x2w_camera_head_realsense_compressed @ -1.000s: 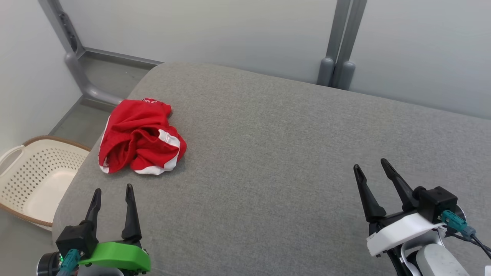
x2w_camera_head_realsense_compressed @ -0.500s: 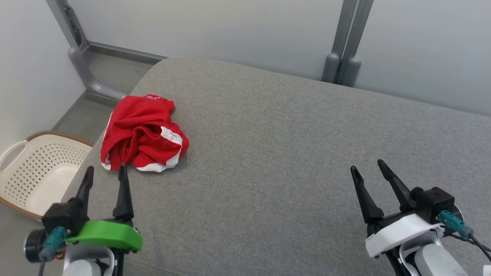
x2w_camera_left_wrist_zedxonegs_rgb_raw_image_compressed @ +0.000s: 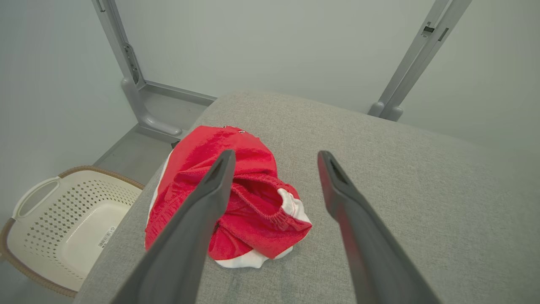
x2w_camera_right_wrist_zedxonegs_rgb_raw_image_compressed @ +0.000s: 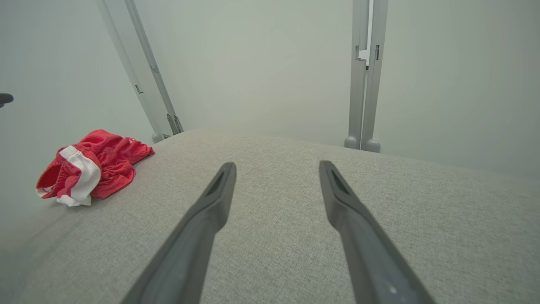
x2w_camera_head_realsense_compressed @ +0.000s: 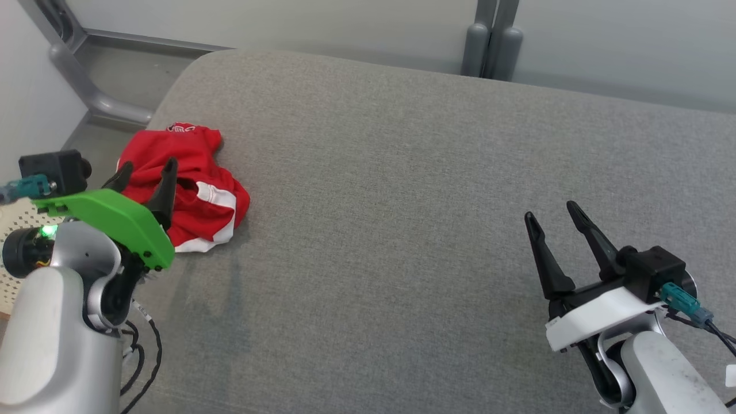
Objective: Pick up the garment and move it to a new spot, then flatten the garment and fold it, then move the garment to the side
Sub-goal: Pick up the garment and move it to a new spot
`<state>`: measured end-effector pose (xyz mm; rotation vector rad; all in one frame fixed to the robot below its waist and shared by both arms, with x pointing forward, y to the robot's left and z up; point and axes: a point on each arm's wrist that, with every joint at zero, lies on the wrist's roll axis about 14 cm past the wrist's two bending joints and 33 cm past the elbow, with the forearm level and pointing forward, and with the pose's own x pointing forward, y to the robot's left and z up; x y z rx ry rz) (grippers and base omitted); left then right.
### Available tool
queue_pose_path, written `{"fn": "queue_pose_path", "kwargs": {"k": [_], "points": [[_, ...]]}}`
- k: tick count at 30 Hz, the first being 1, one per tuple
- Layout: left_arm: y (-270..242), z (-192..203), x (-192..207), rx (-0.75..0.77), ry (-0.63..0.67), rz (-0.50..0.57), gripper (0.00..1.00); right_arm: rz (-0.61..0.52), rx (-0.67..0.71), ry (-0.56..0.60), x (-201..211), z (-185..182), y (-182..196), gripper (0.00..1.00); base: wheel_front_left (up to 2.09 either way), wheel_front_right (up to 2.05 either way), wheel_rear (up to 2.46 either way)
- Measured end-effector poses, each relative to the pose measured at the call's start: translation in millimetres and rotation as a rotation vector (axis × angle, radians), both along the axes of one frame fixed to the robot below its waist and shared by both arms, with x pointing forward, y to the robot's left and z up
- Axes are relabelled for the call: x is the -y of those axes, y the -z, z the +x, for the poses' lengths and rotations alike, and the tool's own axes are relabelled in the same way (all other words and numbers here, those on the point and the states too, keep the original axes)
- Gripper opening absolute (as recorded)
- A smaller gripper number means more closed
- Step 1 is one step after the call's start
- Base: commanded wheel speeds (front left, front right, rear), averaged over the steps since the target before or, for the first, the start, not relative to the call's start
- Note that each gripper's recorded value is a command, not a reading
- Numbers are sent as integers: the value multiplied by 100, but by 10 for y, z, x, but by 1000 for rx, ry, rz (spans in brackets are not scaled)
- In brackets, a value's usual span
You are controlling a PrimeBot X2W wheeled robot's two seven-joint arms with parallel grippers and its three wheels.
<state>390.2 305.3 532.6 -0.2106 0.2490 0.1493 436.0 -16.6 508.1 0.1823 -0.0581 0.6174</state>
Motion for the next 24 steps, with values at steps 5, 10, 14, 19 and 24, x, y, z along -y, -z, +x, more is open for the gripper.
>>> {"fn": "queue_pose_path", "kwargs": {"k": [5,10,14,19,24], "points": [[349,231,12,-230,64,-88,100,1,0,23,86,117,30,100,0,0,0],[607,439,118,-373,113,-148,100,-6,-15,62,240,183,101,100,0,0,0],[1071,334,184,-595,141,-178,100,-8,-24,101,382,216,140,100,0,0,0],[1314,341,280,-719,171,-193,100,-13,-46,151,565,213,213,100,0,0,0],[1323,390,291,-721,184,-162,0,-16,-53,176,651,188,227,100,0,0,0]]}}
